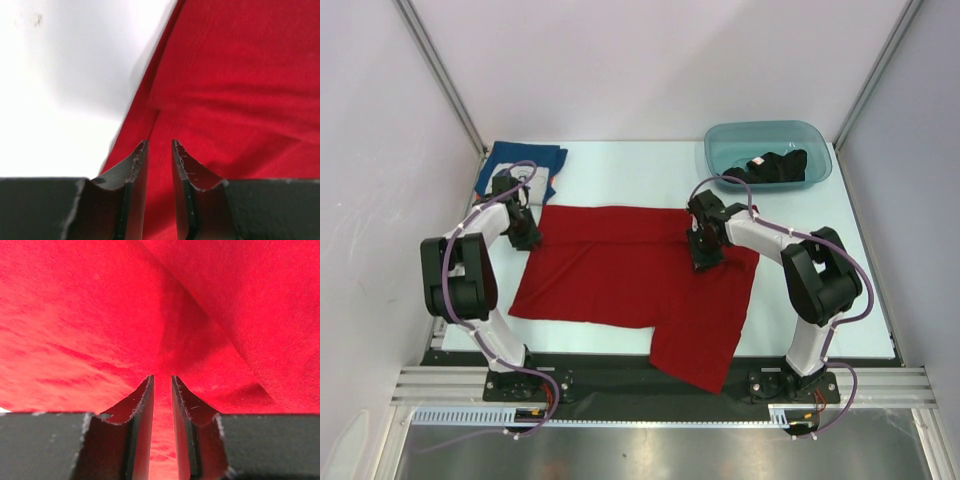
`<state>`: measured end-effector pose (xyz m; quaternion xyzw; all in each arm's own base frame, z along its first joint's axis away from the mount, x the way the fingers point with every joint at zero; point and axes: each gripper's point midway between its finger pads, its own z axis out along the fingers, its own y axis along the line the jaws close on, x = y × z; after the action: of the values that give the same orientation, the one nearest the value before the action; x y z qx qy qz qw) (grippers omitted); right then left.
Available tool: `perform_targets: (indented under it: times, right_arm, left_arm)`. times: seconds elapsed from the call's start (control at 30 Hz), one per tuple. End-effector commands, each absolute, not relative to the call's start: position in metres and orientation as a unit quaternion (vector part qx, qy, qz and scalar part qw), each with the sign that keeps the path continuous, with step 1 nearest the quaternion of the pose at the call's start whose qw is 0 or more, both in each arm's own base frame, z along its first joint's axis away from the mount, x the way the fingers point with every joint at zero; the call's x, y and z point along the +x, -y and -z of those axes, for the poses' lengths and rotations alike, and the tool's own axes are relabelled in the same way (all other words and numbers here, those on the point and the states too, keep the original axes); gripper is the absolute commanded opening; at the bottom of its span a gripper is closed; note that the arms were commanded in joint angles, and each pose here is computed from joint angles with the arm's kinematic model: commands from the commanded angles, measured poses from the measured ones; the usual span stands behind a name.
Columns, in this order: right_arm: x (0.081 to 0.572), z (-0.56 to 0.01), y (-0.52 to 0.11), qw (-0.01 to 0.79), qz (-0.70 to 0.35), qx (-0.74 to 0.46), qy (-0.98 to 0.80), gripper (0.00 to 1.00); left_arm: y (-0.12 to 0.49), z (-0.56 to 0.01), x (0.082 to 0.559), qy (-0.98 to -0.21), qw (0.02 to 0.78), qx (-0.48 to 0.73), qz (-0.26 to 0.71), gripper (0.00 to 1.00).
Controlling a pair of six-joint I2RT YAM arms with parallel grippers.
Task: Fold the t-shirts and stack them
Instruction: Fold the tshirt
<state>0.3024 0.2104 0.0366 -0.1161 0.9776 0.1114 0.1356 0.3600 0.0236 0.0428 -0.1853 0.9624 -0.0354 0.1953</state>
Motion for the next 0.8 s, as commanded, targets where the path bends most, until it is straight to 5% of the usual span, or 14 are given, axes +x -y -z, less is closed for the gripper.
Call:
perform_targets:
  times: [0.0,0.77]
  right_arm:
    - [0.304,-0.054,-0.22,0.162,-0.141,-0.119,-0.969,0.25]
    - [0.295,-0.036,-0.228,0.136,-0.155,-0.119,-0.971,0.19]
  left_arm:
    - [-0.028,-0.043,0.379,-0.962,0.209,-0.17,0.038,0.29]
    - [-0.027,-0.019,0.384,-0.967,0.181,-0.175,0.043,0.12]
